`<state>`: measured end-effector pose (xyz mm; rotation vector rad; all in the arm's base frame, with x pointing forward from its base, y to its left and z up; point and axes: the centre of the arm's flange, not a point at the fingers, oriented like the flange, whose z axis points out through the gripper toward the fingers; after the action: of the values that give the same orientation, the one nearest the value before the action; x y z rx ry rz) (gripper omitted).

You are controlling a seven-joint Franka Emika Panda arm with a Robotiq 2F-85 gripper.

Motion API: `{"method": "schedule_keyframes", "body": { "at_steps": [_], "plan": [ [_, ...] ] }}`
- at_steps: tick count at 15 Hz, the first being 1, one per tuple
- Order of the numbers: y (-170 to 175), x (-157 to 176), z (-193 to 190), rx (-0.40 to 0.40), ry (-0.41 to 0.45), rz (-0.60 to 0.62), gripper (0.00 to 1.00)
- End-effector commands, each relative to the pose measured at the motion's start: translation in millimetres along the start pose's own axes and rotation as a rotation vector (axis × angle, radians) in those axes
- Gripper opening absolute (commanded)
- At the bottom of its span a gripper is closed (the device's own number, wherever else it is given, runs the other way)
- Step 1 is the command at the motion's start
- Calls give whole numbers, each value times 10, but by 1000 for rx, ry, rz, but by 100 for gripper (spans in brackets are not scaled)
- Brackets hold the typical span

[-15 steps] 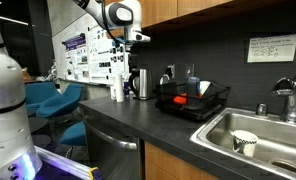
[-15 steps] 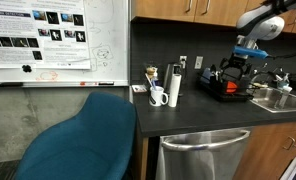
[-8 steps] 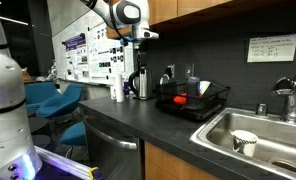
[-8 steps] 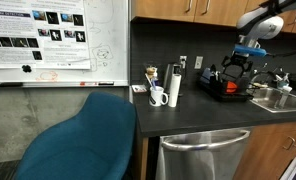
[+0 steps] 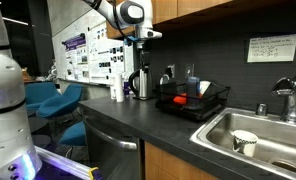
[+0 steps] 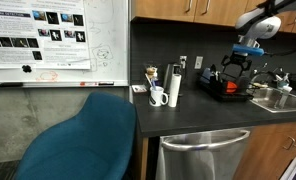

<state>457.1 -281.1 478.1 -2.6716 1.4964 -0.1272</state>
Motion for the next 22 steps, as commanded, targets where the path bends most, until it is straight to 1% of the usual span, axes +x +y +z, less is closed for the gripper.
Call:
{"method": "schedule_keyframes", "body": {
  "at_steps": [1,12,16,22],
  "plan": [
    [0,1,1,0,0,0,100],
    [-1,3,2,0,0,1,100],
    [-97,97,128,8,21,43,100],
    [-289,285,290,41,52,119,100]
  ]
}}
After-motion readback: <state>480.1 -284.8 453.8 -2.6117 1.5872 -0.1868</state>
